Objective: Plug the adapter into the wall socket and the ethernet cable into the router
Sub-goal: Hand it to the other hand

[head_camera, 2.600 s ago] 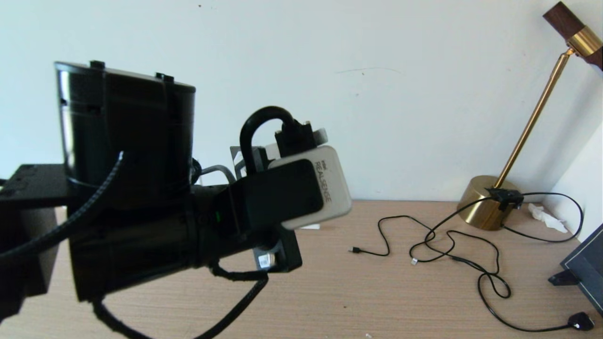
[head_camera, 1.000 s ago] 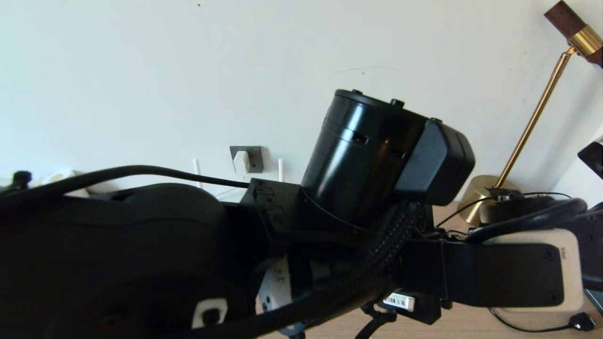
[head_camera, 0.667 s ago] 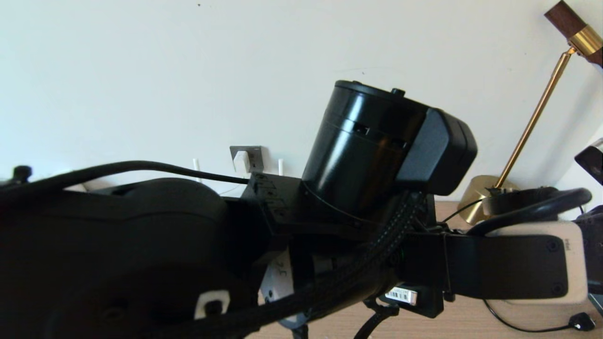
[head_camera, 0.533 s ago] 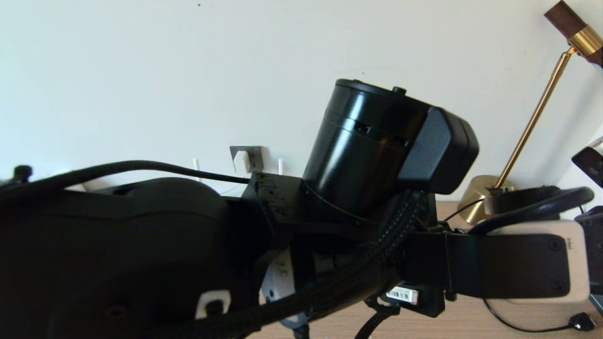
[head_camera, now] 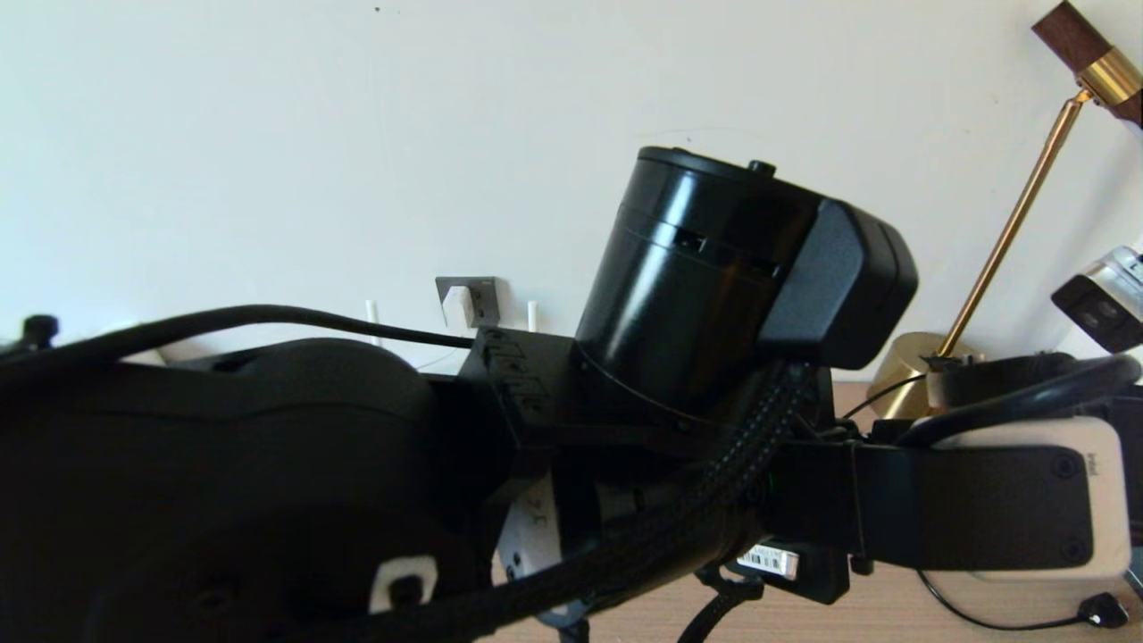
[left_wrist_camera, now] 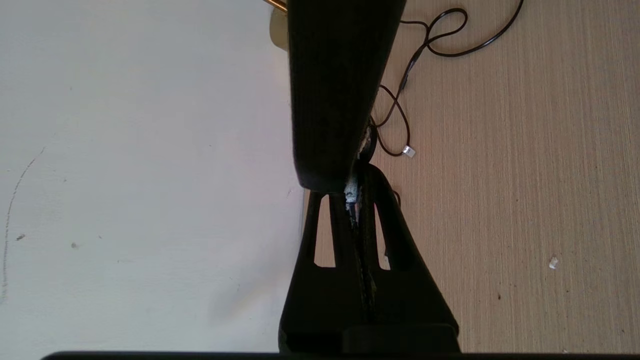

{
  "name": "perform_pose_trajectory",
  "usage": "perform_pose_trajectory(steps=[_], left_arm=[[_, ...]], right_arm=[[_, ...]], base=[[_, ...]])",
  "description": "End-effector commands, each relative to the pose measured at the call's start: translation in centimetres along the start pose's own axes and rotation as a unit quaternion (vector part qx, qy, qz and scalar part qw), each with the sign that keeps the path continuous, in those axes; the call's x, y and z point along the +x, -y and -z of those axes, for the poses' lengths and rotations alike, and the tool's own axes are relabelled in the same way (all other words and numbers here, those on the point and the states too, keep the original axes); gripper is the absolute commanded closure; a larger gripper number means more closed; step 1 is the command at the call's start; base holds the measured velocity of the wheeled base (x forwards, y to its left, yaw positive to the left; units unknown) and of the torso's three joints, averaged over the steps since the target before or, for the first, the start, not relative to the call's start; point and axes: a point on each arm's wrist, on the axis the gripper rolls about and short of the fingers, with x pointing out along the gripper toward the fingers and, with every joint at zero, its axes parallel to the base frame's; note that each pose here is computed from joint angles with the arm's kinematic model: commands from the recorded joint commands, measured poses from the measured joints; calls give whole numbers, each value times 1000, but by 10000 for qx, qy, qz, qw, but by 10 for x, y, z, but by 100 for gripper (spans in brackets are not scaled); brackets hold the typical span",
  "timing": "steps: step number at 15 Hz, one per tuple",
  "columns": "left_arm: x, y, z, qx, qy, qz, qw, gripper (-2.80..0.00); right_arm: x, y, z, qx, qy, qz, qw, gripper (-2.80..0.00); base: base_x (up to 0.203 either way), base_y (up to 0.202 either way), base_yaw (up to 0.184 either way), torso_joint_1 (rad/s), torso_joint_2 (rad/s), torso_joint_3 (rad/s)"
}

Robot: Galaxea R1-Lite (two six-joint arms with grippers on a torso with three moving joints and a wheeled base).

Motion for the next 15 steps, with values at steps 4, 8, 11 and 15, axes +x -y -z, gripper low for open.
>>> perform_pose_trajectory(steps=[4,8,11,15], left_arm=[[0,1,0,27,-10,8,10000,0],[-2,1,1,35,-11,9,10000,0],[-1,2,1,60,-16,23,10000,0],[-1,4,3,66,-14,70,10000,0]], right_arm=[[3,3,0,30,-40,-11,10000,-280],[5,0,3,-6,-101,-107,9999,0],[8,-1,5,-7,-108,-64,9999,0],[9,0,8,20,-148,-44,9999,0]], base=[[0,0,0,0,0,0],[0,0,0,0,0,0],[0,0,0,0,0,0],[0,0,0,0,0,0]])
